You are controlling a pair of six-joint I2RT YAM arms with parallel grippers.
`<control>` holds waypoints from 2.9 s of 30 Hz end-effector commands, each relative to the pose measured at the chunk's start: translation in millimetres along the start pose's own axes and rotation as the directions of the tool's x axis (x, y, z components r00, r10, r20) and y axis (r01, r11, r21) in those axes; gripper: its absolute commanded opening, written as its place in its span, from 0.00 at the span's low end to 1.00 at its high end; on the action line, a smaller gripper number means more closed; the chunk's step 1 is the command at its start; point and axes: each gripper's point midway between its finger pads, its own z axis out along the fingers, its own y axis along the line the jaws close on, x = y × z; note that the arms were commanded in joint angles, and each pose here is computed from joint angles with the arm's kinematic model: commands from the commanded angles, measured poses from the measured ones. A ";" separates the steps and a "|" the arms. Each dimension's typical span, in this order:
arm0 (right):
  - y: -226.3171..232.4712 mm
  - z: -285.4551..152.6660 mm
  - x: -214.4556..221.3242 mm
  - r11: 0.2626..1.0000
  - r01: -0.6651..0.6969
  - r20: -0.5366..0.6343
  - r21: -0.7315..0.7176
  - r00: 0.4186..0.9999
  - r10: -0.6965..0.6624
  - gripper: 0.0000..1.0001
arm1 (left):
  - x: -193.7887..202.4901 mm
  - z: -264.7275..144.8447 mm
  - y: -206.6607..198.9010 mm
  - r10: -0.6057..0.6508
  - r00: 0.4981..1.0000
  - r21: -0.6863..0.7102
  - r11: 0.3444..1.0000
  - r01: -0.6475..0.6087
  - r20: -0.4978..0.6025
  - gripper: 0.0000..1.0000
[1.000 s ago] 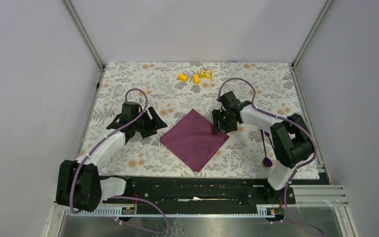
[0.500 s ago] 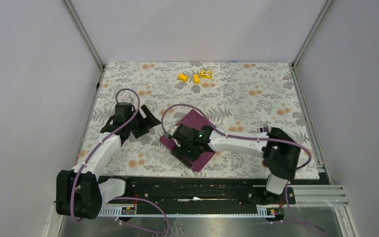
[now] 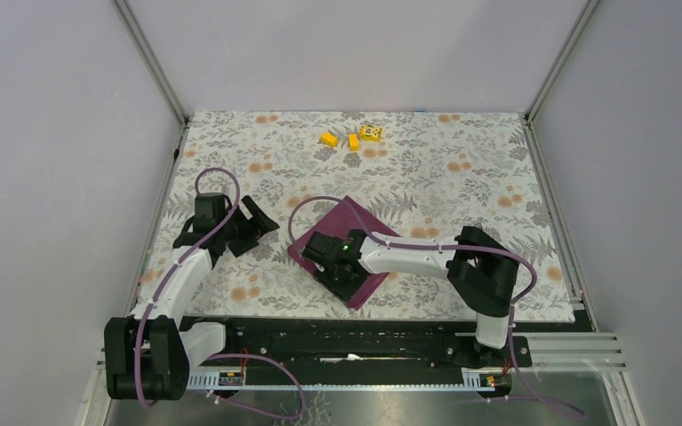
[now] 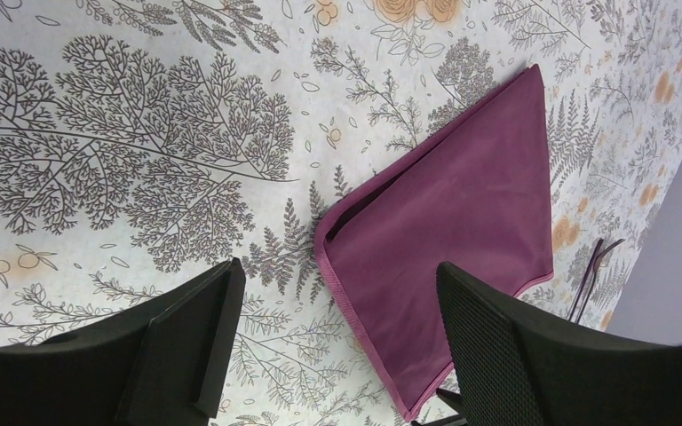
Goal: Fold the napkin into a case and place the utensils inside
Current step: Pick up the lower triangle-folded napkin from the center of the board.
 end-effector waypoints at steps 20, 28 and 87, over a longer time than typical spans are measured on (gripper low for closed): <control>3.9 50.8 26.8 0.995 0.023 -0.095 0.094 0.995 -0.014 0.58 | -8.6 -2.9 -10.9 0.031 0.999 0.053 0.998 -0.033 0.033 0.85; -29.1 71.4 39.6 0.961 0.018 -0.076 0.275 0.997 0.003 0.24 | -7.8 -5.0 -7.2 0.030 0.999 0.036 0.999 -0.031 0.041 0.86; -13.3 -58.2 -34.5 0.762 -0.261 0.219 -0.593 0.858 0.465 0.00 | 63.0 64.4 -1.0 -0.248 0.957 0.206 0.939 0.275 -0.148 0.48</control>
